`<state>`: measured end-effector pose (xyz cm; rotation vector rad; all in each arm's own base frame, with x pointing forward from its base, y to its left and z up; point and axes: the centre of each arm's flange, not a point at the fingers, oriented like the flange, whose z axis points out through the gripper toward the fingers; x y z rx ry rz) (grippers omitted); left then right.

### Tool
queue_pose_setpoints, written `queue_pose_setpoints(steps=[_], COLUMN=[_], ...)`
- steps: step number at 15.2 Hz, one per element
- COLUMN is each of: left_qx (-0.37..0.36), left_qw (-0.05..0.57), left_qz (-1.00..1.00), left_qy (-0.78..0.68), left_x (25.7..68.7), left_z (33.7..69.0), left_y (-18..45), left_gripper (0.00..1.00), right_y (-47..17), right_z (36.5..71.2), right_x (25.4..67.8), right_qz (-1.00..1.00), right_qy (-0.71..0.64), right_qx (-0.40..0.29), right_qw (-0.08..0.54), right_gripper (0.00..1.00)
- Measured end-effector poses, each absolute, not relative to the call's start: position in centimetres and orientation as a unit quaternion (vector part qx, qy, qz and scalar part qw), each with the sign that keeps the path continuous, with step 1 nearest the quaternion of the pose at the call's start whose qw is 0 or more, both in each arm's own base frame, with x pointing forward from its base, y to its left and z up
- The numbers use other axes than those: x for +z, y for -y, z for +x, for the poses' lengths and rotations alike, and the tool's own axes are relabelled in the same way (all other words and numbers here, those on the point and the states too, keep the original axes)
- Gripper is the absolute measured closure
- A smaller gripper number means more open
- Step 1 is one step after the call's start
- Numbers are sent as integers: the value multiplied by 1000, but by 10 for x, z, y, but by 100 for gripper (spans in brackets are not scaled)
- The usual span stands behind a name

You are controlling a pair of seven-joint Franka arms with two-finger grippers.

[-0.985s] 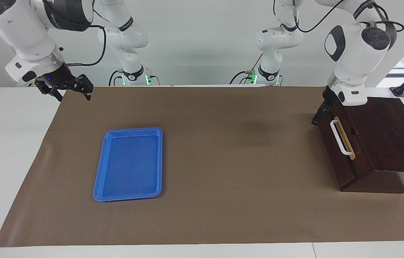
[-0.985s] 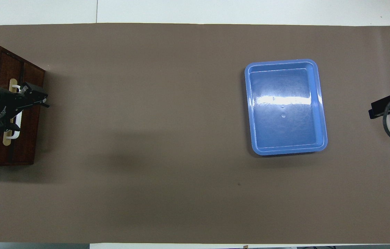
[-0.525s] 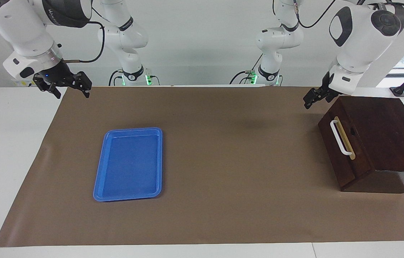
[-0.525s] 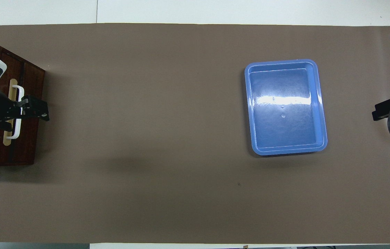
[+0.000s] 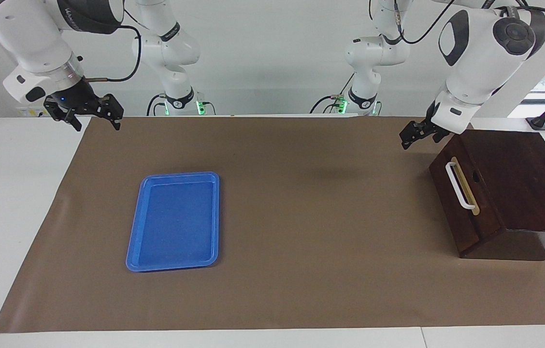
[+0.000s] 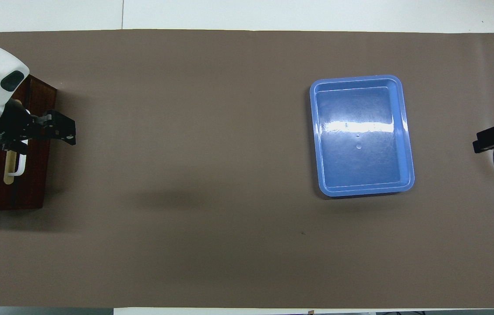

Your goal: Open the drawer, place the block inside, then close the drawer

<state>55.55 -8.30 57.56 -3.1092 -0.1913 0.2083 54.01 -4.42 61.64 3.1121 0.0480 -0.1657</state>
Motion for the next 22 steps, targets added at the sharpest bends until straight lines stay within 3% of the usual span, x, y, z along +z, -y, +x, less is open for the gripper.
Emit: queue_pose_setpoints(steps=[22], left_qx=[68], left_qw=[6], left_qz=[-998], left_qy=[-17], left_x=[589], left_z=[537], left_y=[70], left_gripper=[0], right_y=[44], right_z=[540], right_x=[616], right_qz=[998], right_qy=[-15], right_qx=[-53], right_qw=[12], right_gripper=[0])
